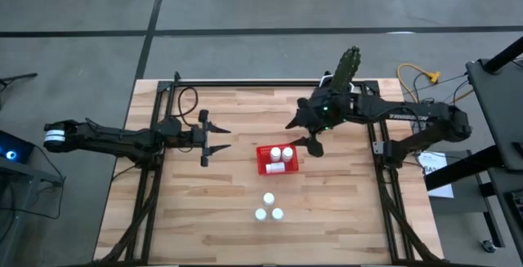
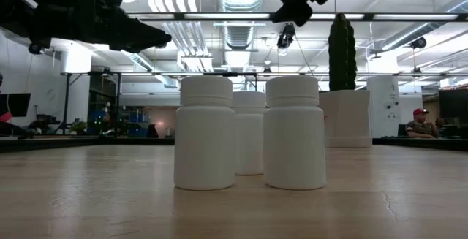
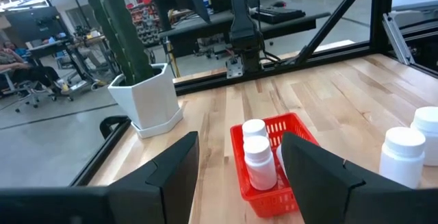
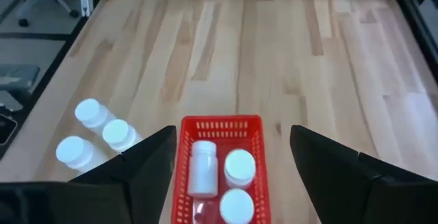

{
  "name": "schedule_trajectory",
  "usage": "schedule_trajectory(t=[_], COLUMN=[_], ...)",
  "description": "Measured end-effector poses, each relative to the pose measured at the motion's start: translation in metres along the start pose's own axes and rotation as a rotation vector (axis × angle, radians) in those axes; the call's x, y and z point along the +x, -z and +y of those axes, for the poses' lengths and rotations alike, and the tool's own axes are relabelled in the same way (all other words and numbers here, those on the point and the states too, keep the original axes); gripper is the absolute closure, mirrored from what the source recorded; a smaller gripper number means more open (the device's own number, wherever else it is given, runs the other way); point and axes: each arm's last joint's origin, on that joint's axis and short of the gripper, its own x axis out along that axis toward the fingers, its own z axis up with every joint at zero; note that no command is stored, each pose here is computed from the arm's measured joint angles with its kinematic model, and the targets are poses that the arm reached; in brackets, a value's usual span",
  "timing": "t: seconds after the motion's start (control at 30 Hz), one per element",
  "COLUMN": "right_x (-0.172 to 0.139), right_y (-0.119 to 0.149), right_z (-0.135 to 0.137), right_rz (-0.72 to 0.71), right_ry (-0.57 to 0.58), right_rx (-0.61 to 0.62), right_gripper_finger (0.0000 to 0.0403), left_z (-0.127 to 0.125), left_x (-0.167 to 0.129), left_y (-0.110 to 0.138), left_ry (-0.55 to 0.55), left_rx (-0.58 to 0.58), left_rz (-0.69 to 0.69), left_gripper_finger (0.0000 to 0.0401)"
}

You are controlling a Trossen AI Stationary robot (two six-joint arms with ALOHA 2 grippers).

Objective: Pick and place pill bottles into a basket
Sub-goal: Adjust the white pill bottles in the red basket

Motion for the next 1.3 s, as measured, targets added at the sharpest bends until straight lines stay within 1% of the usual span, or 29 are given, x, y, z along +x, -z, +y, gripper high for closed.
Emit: schedule_trajectory(t=[0.17, 0.4, 0.53, 0.8, 1.07, 1.17, 1.3], right_x=[0.017, 0.039, 0.049, 0.056, 0.052, 0.051, 0.058], right_y=[-0.008, -0.009, -0.011, -0.017, -0.017, -0.013, -0.008], right_z=[-0.004, -0.010, -0.011, -0.011, -0.010, -0.008, 0.000], right_rz=[0.043, 0.141, 0.180, 0.206, 0.224, 0.269, 0.323], right_ry=[-0.008, -0.025, -0.034, -0.041, -0.045, -0.056, -0.057], right_rx=[0.014, 0.050, 0.037, 0.037, 0.034, 0.033, 0.021], right_gripper_finger=[0.0119, 0.0108, 0.0108, 0.0108, 0.0108, 0.0108, 0.0110], left_z=[0.000, -0.001, -0.001, -0.001, -0.001, -0.001, -0.001], left_x=[0.000, 0.000, 0.000, 0.000, 0.000, 0.000, 0.000], left_y=[0.001, 0.003, 0.002, 0.003, 0.003, 0.003, 0.003], left_ry=[0.002, 0.007, 0.006, 0.006, 0.007, 0.007, 0.007], left_rx=[0.000, -0.002, -0.001, -0.002, -0.002, -0.002, -0.003], left_rz=[0.009, 0.028, 0.026, 0.027, 0.030, 0.028, 0.029], left_gripper_finger=[0.0210, 0.0210, 0.0210, 0.0210, 0.0210, 0.0210, 0.0210])
